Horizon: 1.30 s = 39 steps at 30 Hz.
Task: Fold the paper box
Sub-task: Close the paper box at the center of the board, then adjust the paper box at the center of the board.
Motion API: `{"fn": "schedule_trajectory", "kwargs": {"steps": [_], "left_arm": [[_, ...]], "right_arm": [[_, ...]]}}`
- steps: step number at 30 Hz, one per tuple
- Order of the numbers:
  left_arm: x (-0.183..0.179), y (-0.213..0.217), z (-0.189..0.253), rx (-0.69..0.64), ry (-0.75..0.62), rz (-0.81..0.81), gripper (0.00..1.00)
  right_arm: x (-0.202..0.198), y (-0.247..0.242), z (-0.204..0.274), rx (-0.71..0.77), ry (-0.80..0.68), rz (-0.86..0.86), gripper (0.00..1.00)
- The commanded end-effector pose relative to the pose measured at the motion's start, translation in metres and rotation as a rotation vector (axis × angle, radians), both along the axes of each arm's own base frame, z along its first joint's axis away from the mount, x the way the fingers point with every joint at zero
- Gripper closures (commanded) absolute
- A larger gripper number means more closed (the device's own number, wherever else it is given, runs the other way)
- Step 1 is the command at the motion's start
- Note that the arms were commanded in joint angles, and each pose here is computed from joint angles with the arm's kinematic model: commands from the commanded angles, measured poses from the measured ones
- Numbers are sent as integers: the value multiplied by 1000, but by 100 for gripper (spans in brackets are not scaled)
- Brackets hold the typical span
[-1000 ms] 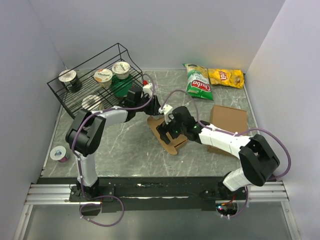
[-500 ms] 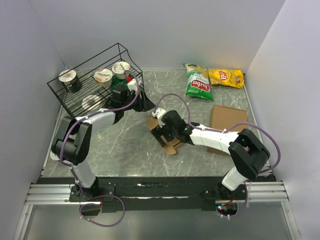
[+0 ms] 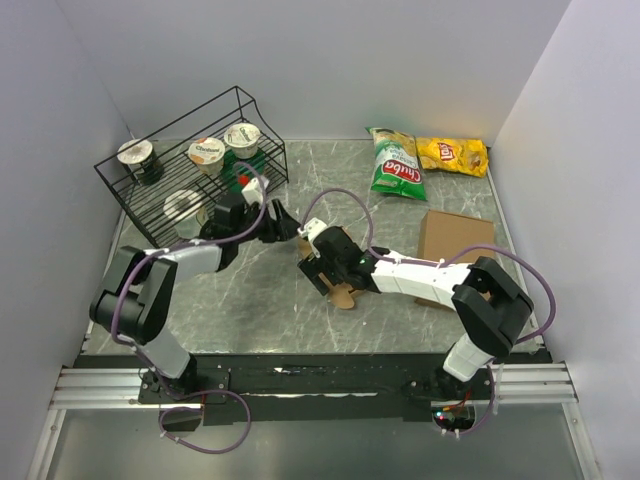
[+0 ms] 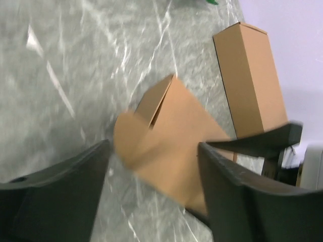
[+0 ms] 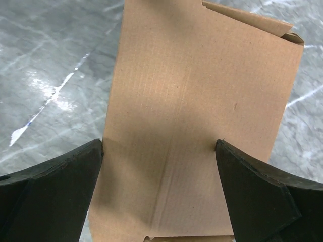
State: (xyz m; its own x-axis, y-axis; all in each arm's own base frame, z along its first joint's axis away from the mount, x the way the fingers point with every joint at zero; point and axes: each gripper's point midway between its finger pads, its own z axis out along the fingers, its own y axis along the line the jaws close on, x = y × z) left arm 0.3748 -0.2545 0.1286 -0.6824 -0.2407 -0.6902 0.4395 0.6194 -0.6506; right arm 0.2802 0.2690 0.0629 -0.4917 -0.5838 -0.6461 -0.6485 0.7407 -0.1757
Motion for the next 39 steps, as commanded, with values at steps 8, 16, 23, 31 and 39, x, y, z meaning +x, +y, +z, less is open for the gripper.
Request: {"fn": "schedule_trajectory", "kwargs": {"steps": [8, 16, 23, 31, 39], "left_arm": [[-29, 7, 12, -209, -45, -12, 23], [-34, 10, -29, -197, 68, 21, 35], [-30, 15, -26, -142, 48, 45, 34], [-32, 14, -19, -166, 32, 35, 33], [-34, 22, -15, -144, 17, 70, 31]], "right_arm": [[-5, -19, -17, -92, 31, -56, 5], [-5, -25, -26, -144, 34, -115, 14], [-7, -36, -32, -208, 50, -196, 26], [-12, -43, -41, -374, 27, -243, 34], [-18, -43, -55, -436, 51, -285, 41]]}}
